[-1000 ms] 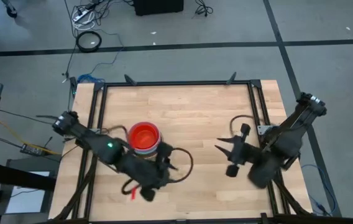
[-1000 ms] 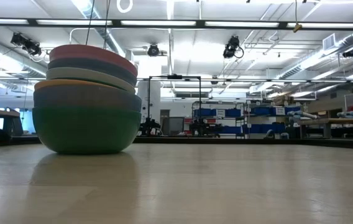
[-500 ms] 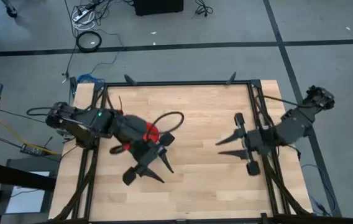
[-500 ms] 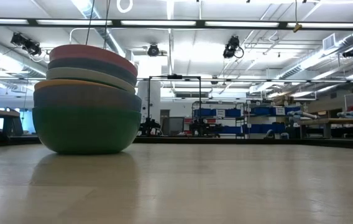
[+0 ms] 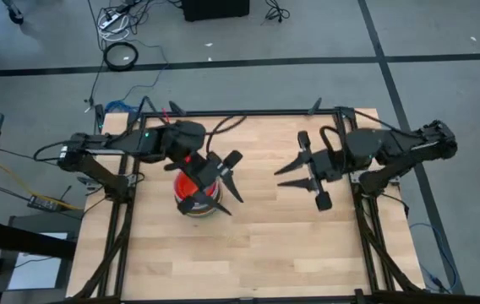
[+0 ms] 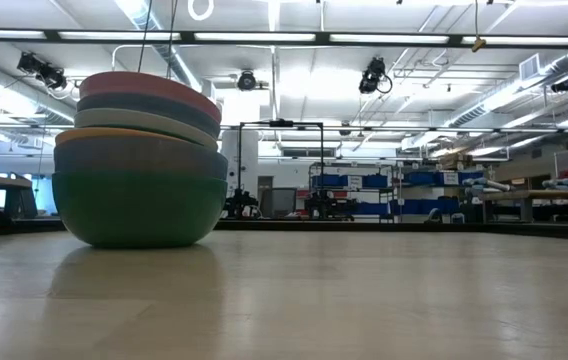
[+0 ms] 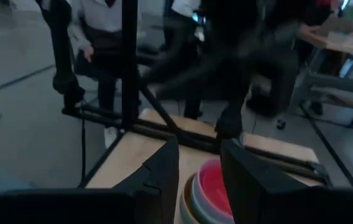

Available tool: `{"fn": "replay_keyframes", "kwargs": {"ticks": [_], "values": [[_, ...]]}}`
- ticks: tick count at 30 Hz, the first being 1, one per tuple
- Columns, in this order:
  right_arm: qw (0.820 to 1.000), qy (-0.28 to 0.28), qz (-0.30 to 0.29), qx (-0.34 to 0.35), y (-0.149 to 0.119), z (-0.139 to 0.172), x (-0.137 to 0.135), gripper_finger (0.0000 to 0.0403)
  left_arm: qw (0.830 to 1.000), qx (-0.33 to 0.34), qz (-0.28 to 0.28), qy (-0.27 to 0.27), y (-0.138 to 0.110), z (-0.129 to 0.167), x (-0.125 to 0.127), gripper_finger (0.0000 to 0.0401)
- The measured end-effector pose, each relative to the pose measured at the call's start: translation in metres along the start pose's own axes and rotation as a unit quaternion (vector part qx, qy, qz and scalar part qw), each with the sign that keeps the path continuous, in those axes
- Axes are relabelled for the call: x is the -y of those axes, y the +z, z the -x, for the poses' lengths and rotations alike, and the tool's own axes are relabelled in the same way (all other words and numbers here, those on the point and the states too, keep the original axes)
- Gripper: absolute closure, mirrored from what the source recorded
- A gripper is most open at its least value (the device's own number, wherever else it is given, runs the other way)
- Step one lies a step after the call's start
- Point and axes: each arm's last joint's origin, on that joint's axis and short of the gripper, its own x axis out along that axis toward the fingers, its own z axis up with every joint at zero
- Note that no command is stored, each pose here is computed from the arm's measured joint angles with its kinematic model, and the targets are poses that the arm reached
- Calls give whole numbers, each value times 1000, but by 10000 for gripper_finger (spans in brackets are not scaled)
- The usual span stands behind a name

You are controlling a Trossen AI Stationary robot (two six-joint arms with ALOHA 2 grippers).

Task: Nest bowls inside each other
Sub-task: Return to Home Position

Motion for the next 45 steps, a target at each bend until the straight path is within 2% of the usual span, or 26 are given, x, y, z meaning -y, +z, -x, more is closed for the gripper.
{"fn": "replay_keyframes", "kwargs": {"ticks": [6, 14, 18, 22, 29, 33, 36, 45], "values": [[1000, 26, -4, 15, 0, 7, 23, 297, 999, 41, -4, 24, -31, 20, -2, 213], [998, 58, 1, 30, -10, -1, 46, 297, 992, 117, 3, 55, -68, 50, 22, 213], [996, 69, 5, 59, -33, -15, 53, 295, 986, 134, 15, 93, -85, 61, 33, 213], [996, 60, -6, 63, -65, -25, 56, 297, 985, 136, 19, 106, -101, 67, 43, 213], [995, 49, -28, 80, -114, -23, 57, 296, 980, 136, 26, 143, -128, 72, 53, 213], [994, 40, -36, 94, -136, -10, 53, 297, 977, 152, 19, 145, -145, 71, 58, 213], [994, 39, -48, 90, -150, 3, 47, 297, 979, 141, 35, 143, -161, 68, 60, 213], [990, 9, -55, 129, -174, 51, 32, 297, 976, 143, 22, 160, -186, 66, 65, 213]]}}
